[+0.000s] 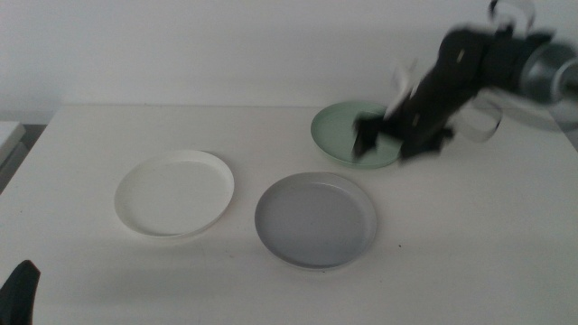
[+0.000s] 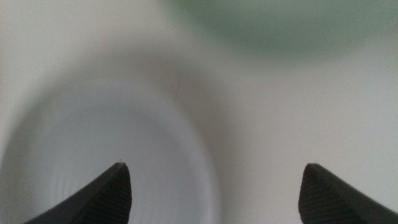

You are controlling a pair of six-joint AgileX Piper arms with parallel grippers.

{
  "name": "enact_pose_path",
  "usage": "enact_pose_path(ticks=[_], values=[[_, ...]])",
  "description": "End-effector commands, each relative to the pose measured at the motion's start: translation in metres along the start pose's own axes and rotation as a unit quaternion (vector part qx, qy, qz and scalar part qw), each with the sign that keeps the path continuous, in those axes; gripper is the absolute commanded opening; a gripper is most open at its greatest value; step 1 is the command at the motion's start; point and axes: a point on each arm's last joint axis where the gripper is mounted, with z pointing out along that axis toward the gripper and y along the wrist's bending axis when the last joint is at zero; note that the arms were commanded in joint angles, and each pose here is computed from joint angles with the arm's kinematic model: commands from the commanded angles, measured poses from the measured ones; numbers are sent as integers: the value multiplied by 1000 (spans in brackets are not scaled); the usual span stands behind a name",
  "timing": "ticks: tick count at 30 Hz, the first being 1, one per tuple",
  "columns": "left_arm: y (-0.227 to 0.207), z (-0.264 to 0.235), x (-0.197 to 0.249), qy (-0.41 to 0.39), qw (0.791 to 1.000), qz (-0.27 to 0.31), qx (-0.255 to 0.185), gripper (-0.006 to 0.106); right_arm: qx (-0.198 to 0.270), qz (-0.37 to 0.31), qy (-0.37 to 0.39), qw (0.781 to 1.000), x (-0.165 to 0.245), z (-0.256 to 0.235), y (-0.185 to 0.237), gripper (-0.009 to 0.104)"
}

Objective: Stack the three bowls on top of each other.

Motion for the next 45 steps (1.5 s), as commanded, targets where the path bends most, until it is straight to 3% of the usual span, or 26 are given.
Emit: enact_pose_path(ticks=[1, 5, 13, 22, 33, 39, 45], values=[[0, 0, -1, -8, 1000, -1, 1, 94, 57, 2, -64, 996, -25, -33, -14, 72], [0, 0, -1, -8, 1000, -1, 1, 94, 140, 9, -103, 985, -61, -43, -37, 72], [0, 0, -1, -8, 1000, -1, 1, 94, 162, 13, -83, 983, -103, 6, -67, 69], [0, 0, -1, -8, 1000, -1, 1, 94, 135, 27, -70, 988, -103, 64, -80, 54], [0, 0, -1, -8, 1000, -1, 1, 94, 131, 28, -56, 989, -98, 87, -85, 31], [0, 0, -1, -8, 1000, -1, 1, 94, 133, 20, -61, 989, -99, 86, -85, -2], [0, 0, -1, -8, 1000, -1, 1, 94, 132, -6, -55, 990, -101, 67, -79, -2]])
